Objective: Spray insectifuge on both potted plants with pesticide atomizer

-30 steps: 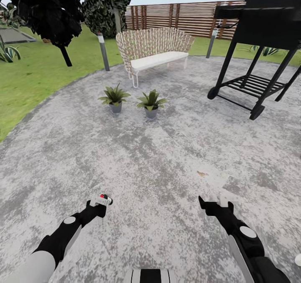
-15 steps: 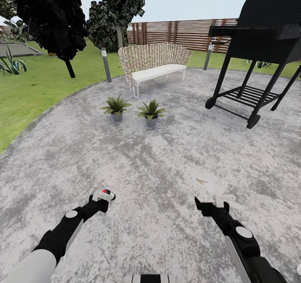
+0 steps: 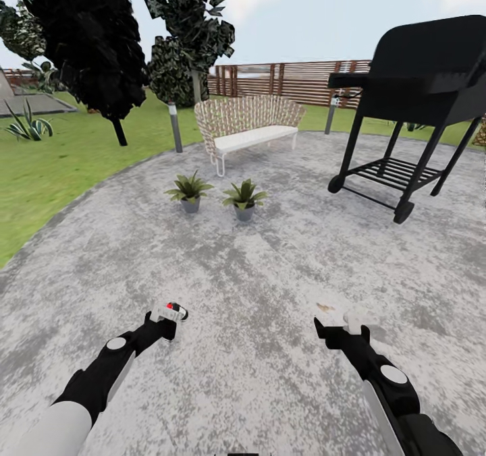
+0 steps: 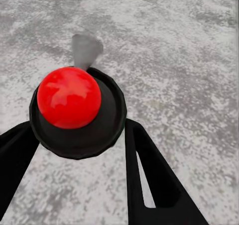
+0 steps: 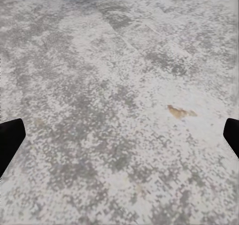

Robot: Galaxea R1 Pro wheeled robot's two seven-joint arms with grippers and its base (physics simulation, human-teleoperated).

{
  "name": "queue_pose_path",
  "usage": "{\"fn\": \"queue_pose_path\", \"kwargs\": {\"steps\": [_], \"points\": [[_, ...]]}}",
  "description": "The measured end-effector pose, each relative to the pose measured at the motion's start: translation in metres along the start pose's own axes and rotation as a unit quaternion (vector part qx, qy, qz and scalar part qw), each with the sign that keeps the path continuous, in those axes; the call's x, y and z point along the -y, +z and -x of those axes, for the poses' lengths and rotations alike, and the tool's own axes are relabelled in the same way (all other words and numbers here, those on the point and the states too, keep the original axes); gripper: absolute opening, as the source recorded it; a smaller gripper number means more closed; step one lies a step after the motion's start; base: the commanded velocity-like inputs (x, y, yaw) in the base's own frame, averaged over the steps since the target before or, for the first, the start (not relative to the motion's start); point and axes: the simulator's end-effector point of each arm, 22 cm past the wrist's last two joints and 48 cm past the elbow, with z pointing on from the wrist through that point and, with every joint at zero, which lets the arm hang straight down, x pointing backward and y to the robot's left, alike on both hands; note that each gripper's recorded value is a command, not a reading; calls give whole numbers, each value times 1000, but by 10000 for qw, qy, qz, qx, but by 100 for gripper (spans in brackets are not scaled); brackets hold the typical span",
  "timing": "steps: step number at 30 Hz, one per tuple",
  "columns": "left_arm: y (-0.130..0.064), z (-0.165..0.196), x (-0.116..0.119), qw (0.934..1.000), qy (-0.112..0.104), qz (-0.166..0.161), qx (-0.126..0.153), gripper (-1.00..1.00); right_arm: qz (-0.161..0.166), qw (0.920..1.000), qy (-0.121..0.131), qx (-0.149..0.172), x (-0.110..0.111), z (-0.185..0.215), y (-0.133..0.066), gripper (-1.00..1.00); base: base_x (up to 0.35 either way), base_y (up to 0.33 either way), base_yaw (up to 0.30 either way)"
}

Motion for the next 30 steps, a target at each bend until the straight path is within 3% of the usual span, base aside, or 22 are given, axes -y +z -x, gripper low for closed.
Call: {"fn": "queue_pose_path", "kwargs": {"steps": [12,30], "points": [[-16,46,-1,9992,141,58,376,-100,4,9994,-11,337,-1,34,-16,100,0,0,0],[-37,90,-1,9970,262,117,723,-100,4,9975,-28,708,-2,70,-37,100,0,0,0]]}}
